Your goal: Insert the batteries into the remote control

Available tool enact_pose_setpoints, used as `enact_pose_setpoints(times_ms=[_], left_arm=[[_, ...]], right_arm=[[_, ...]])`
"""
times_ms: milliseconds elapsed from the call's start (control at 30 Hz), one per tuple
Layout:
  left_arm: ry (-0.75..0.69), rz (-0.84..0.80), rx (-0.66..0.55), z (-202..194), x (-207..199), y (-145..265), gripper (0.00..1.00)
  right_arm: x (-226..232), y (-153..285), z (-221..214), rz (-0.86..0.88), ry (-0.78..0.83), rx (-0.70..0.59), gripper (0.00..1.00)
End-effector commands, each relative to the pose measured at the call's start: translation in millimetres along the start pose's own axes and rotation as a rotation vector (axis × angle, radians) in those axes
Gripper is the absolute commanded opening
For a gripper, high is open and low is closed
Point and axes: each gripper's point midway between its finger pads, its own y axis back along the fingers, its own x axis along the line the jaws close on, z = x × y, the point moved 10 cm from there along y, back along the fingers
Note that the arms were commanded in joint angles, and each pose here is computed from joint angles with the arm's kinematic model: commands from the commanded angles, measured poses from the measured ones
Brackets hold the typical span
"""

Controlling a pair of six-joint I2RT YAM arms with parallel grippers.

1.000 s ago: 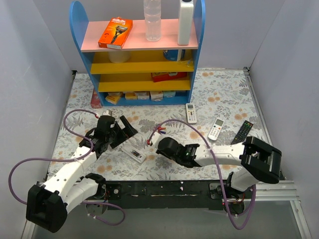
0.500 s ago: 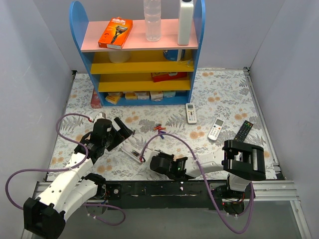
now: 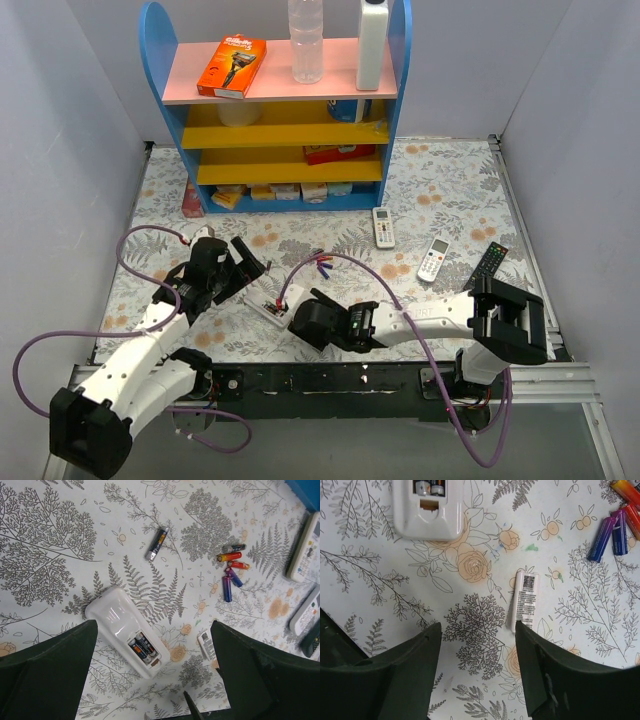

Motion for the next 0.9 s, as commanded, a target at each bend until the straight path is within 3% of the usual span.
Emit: enact_pose_setpoints(times_ms=[0, 233, 867], left_arm=[[-0.054, 0.025, 0.007, 6, -4, -7, 0.98], [-0.124, 0.078, 0.097, 4, -3, -29, 0.98], [-0.200, 0.161, 0.285, 9, 6, -74, 0.93]], right_arm=[[-15, 22, 18, 0.029, -0.217, 0.052, 0.69], [-49, 23, 19, 0.087, -0.422, 0.163, 0.70], [-69, -10, 18, 0.251, -0.273, 0.269, 0.63]])
